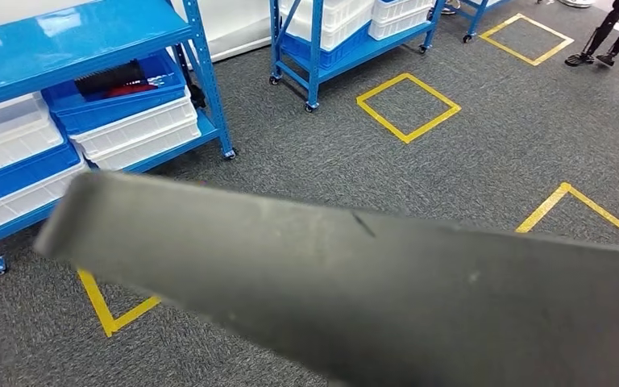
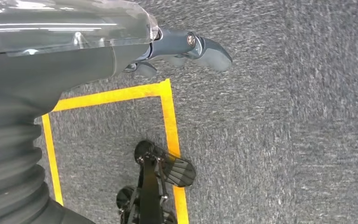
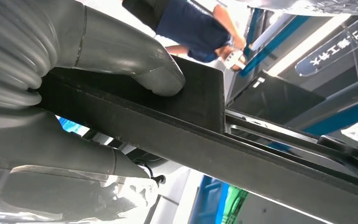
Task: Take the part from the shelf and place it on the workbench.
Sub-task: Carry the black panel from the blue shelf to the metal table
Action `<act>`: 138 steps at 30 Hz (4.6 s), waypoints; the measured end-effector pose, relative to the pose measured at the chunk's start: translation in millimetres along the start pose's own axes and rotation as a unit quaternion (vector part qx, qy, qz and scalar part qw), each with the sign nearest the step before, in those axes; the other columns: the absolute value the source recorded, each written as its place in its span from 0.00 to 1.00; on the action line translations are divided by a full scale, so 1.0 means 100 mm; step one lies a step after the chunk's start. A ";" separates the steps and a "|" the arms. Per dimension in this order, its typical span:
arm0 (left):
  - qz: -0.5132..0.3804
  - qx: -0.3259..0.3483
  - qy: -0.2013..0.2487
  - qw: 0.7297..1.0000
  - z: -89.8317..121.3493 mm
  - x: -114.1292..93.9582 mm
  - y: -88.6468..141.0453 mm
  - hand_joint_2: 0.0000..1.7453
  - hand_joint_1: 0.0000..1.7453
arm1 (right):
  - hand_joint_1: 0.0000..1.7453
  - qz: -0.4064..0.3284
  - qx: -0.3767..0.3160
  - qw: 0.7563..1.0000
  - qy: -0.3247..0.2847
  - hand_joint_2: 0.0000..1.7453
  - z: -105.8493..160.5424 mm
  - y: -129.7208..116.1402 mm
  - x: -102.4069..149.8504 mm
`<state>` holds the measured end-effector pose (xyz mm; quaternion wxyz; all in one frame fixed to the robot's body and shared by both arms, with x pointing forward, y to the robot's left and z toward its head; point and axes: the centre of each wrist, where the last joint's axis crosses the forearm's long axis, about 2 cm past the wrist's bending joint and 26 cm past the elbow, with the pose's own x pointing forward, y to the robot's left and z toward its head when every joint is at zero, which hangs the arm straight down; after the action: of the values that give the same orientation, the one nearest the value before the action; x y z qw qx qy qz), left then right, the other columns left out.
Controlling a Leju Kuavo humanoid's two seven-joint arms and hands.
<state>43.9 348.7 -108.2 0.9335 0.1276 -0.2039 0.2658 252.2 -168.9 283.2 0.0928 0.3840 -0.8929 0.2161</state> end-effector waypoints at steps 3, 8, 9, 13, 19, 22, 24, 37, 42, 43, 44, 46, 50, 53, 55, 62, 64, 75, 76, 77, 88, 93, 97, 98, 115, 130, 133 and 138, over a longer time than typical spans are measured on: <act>0.001 0.002 -0.002 1.000 0.01 -0.01 -0.02 1.00 0.00 | 1.00 -0.009 -0.001 1.000 -0.007 1.00 -0.03 -0.03 -0.02; 0.002 0.004 -0.008 1.000 0.01 -0.01 -0.04 1.00 0.00 | 1.00 -0.019 -0.002 1.000 -0.007 1.00 -0.02 -0.05 -0.04; 0.002 0.004 -0.007 1.000 0.01 -0.01 -0.04 1.00 0.00 | 1.00 -0.020 -0.001 1.000 -0.007 1.00 -0.02 -0.06 -0.04; -0.001 0.007 -0.005 1.000 0.02 -0.04 -0.01 1.00 0.00 | 1.00 -0.023 -0.002 1.000 -0.003 1.00 0.00 -0.06 -0.06; -0.007 0.012 -0.013 1.000 0.00 -0.01 0.05 1.00 0.00 | 1.00 -0.024 -0.015 1.000 -0.002 1.00 0.02 -0.06 -0.06; -0.001 0.018 -0.020 1.000 -0.01 0.02 0.07 1.00 0.00 | 1.00 -0.020 -0.019 1.000 0.004 1.00 0.07 -0.04 -0.03; 0.000 0.020 -0.024 0.999 -0.02 0.03 0.09 1.00 0.00 | 1.00 -0.013 -0.019 1.000 0.007 1.00 0.10 -0.04 0.01; -0.001 0.027 -0.030 0.999 -0.03 0.05 0.17 1.00 0.00 | 1.00 0.034 -0.023 0.999 0.022 1.00 0.24 -0.17 0.30; 0.001 0.036 -0.021 0.999 -0.03 0.04 0.20 1.00 0.00 | 1.00 0.033 -0.025 0.999 0.025 1.00 0.27 -0.15 0.33; 0.003 0.040 -0.017 0.999 -0.03 0.03 0.21 1.00 0.00 | 1.00 0.028 -0.026 0.999 0.028 1.00 0.31 -0.14 0.34; 0.005 0.043 -0.013 0.999 -0.03 0.02 0.22 1.00 0.00 | 1.00 0.022 -0.023 0.999 0.030 1.00 0.34 -0.13 0.37; 0.008 0.047 -0.010 0.999 -0.02 0.01 0.23 1.00 0.00 | 1.00 0.010 -0.008 0.999 0.033 1.00 0.40 -0.13 0.42; 0.004 0.049 -0.012 0.999 -0.02 0.01 0.24 1.00 0.00 | 1.00 0.020 0.007 0.999 0.044 1.00 0.49 -0.12 0.52; -0.002 0.043 -0.015 0.999 -0.03 0.03 0.23 1.00 0.00 | 1.00 0.044 0.002 0.998 0.052 1.00 0.54 -0.09 0.61; -0.005 0.038 -0.015 0.999 -0.03 0.04 0.23 1.00 0.00 | 1.00 0.063 -0.003 0.996 0.055 1.00 0.55 -0.09 0.64; -0.010 0.030 -0.004 0.999 -0.03 0.03 0.19 1.00 0.00 | 1.00 0.087 -0.019 0.994 0.066 1.00 0.59 -0.05 0.65; -0.013 0.024 -0.002 1.000 -0.02 0.03 0.16 1.00 0.00 | 1.00 0.090 -0.019 0.994 0.064 1.00 0.58 -0.07 0.65; -0.007 0.023 0.009 1.000 0.02 -0.07 0.03 1.00 0.00 | 1.00 0.081 -0.028 0.995 0.049 1.00 0.51 -0.28 0.53; -0.005 0.025 0.010 1.000 0.03 -0.08 0.02 1.00 0.00 | 1.00 0.082 -0.029 0.995 0.048 1.00 0.51 -0.31 0.51; -0.003 0.026 0.009 1.000 0.03 -0.08 0.01 1.00 0.00 | 1.00 0.084 -0.029 0.995 0.047 1.00 0.49 -0.35 0.50; 0.010 0.033 0.006 0.999 0.03 -0.10 0.00 1.00 0.00 | 1.00 0.102 -0.038 0.992 0.064 1.00 0.34 -0.63 0.38; 0.009 0.024 0.001 1.000 0.03 -0.10 0.00 1.00 0.00 | 1.00 0.108 -0.051 0.990 0.073 1.00 0.40 -0.68 0.36; 0.003 0.010 -0.011 1.000 0.03 -0.09 -0.01 1.00 0.00 | 1.00 0.136 -0.070 0.985 0.084 1.00 0.41 -0.79 0.38; 0.002 0.008 -0.014 1.000 0.03 -0.08 -0.02 1.00 0.00 | 1.00 0.143 -0.076 0.983 0.089 1.00 0.41 -0.82 0.39; -0.009 0.004 -0.014 1.000 0.01 -0.02 -0.03 1.00 0.00 | 1.00 0.275 -0.144 0.941 0.136 1.00 0.55 -1.13 0.43; -0.009 0.010 -0.019 1.000 0.01 -0.02 -0.03 1.00 0.00 | 1.00 0.346 -0.215 0.905 0.120 1.00 0.55 -1.09 0.43; -0.011 0.011 -0.016 1.000 0.01 -0.03 -0.01 1.00 0.00 | 1.00 0.358 -0.227 0.898 0.117 1.00 0.54 -1.04 0.41; -0.013 0.012 -0.014 1.000 0.01 -0.04 0.01 1.00 0.00 | 1.00 0.356 -0.238 0.896 0.119 1.00 0.56 -0.97 0.38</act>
<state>39.9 347.1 -108.8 0.9323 0.1452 -0.2120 0.2544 296.5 -278.4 277.0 0.2037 -0.0214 -0.9770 0.0598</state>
